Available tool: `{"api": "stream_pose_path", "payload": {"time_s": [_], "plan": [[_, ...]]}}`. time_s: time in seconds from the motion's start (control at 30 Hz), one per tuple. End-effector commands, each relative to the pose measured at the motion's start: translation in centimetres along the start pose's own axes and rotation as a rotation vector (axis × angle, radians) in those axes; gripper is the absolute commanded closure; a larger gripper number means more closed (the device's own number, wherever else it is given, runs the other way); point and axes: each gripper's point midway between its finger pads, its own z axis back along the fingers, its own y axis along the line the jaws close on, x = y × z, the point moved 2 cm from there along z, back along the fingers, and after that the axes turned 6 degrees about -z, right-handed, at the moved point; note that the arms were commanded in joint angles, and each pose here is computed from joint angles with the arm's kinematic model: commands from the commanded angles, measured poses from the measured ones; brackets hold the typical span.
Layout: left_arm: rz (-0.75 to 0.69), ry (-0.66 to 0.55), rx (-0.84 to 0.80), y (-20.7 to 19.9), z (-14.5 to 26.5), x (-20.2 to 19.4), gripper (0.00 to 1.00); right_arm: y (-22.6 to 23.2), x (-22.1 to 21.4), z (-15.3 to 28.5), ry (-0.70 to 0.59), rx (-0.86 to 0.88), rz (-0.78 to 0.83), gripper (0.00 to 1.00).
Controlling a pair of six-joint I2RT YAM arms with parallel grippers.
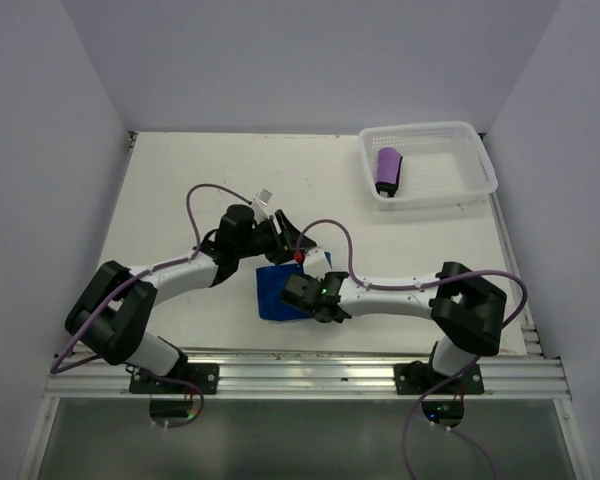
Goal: Roll the towels
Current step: Roll the towel
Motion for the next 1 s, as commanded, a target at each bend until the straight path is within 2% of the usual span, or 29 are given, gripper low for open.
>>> {"api": "stream_pose_path", "payload": {"time_s": [0.0,0.1,0.33,0.57,0.7,0.77,0.97], "plan": [[-0.035,0.042,0.006,-0.5,-0.6,-1.3,0.42,0.7,2.2,0.8,-0.088,0.054,-0.113,1.00],[0.034,-0.002,0.073,1.6,-0.2,-1.3,0.42,0.4,2.0,0.8,-0.098,0.064,-0.130,1.00],[0.141,-0.065,0.018,0.7,-0.3,-0.3,0.43,0.3,2.1,1.1,-0.126,0.106,-0.154,1.00],[0.088,-0.091,0.002,-1.5,-0.5,1.1,0.43,0.6,2.0,0.9,-0.122,0.117,-0.145,1.00],[0.066,-0.062,0.010,-1.6,-1.2,0.7,0.43,0.9,2.0,0.7,-0.118,0.116,-0.143,1.00],[0.046,-0.023,0.065,-0.5,-1.7,-0.1,0.44,0.9,2.0,0.6,-0.119,0.114,-0.140,1.00],[-0.006,-0.011,0.152,1.6,-1.9,-0.7,0.44,0.5,2.3,0.9,-0.129,0.105,-0.145,1.00]]}}
